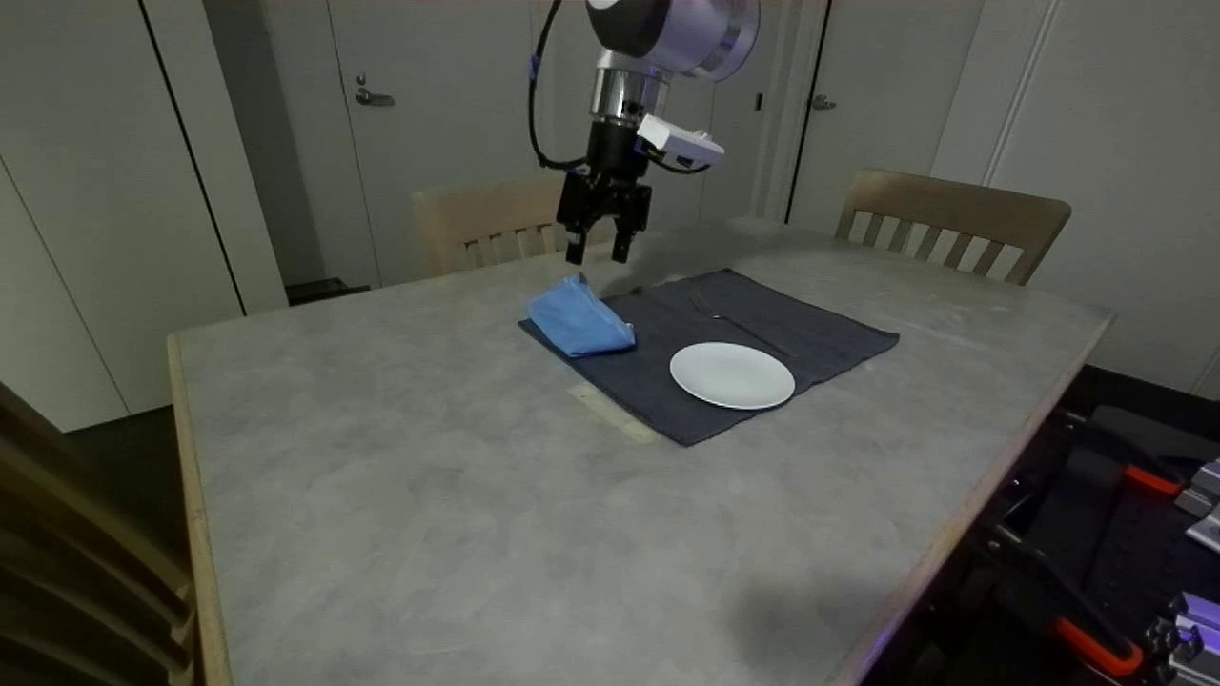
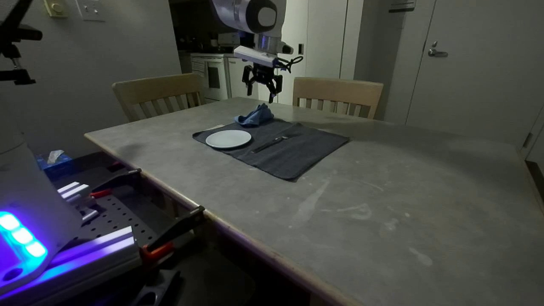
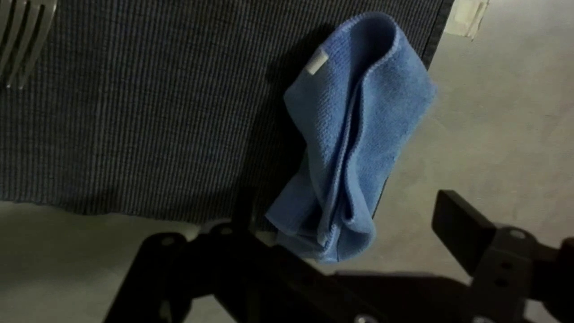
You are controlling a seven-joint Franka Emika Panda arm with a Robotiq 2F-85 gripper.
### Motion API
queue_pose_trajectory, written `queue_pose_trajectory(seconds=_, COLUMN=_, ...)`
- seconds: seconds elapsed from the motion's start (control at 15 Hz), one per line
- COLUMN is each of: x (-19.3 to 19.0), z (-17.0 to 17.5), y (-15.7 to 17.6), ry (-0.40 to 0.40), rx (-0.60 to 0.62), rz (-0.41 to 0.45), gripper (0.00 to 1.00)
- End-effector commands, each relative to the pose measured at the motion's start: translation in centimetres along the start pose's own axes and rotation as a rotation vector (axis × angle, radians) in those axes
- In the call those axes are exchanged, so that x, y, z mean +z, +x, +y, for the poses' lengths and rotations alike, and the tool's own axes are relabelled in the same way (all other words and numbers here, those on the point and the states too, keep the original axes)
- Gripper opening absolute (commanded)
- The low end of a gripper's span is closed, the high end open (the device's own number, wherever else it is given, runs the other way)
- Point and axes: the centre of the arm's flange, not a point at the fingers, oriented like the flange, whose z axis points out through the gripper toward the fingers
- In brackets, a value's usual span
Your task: Take the cloth and wipe the plate
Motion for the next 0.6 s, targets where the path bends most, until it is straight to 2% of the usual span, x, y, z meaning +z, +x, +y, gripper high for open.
queue_pose_trajectory(seconds=0.0, x=2.5, z=0.8, y=1.5, ry=0.063, rx=0.033, rz=0.001, gripper=1.00)
queue_pose_trajectory(seconds=0.47, x=6.7, z=0.9, y=1.4, ry=0.100, rx=0.049, rz=-0.055, gripper=1.00)
queue_pose_trajectory(seconds=0.53, x=7.0, z=0.8, y=1.4, ry=0.103, rx=0.049, rz=-0.058, gripper=0.87)
